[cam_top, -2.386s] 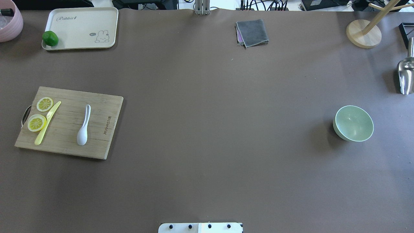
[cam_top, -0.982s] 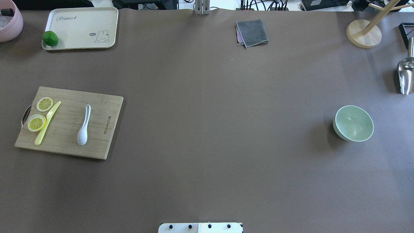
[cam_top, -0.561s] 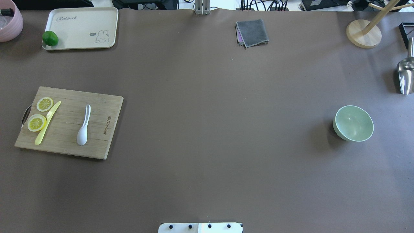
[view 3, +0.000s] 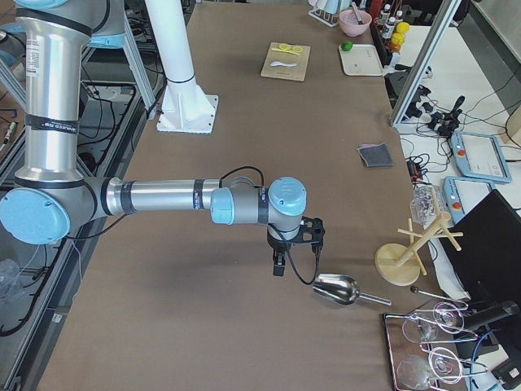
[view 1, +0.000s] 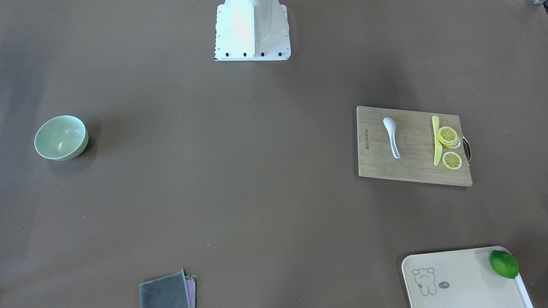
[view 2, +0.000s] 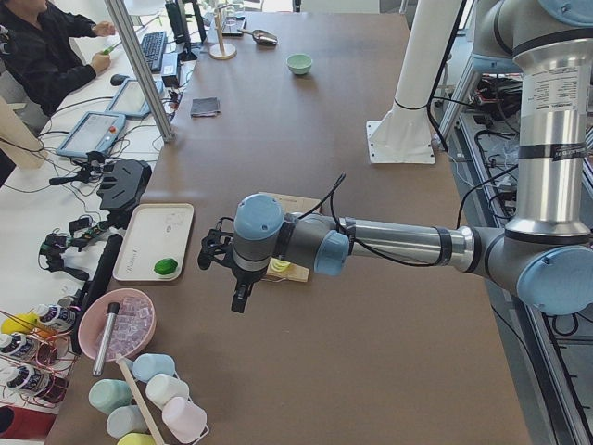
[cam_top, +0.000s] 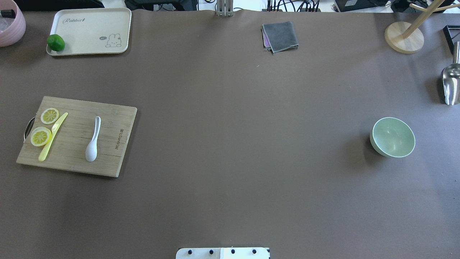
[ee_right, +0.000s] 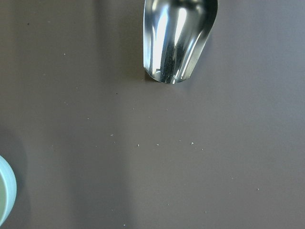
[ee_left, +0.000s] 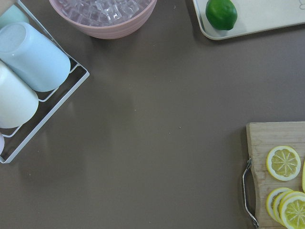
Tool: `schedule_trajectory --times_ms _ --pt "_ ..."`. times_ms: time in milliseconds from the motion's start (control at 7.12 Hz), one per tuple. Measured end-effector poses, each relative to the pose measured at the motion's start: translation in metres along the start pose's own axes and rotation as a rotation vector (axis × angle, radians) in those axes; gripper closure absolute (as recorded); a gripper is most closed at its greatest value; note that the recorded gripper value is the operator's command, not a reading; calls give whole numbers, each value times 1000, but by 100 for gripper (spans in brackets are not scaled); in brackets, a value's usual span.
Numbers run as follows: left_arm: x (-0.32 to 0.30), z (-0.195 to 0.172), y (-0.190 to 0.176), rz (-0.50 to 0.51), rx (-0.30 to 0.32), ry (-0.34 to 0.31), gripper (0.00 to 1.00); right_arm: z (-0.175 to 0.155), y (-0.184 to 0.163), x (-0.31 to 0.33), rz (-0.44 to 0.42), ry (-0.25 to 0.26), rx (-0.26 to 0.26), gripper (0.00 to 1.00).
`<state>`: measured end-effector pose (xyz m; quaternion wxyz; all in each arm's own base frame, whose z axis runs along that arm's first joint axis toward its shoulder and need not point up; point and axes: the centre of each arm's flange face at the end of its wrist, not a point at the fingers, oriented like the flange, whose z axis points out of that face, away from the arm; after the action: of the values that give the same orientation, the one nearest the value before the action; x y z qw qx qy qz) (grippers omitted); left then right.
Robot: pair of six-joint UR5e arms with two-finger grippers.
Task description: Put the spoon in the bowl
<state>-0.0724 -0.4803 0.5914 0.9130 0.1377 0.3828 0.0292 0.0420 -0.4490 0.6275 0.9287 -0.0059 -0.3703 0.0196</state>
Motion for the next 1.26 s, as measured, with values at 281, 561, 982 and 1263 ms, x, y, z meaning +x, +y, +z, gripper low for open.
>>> schedule_trajectory --times_ms 281,561,982,1263 --pt "2 -2 0 6 6 0 2 0 0 -1 1 -4 1 0" --pt "10 -7 -5 45 38 7 2 -11 -3 -13 -23 -12 25 0" --pt "59 15 -23 221 93 48 2 -26 -22 -62 -112 -26 55 0" --pt "113 35 -58 263 86 94 2 -26 -37 -103 -153 -81 47 0"
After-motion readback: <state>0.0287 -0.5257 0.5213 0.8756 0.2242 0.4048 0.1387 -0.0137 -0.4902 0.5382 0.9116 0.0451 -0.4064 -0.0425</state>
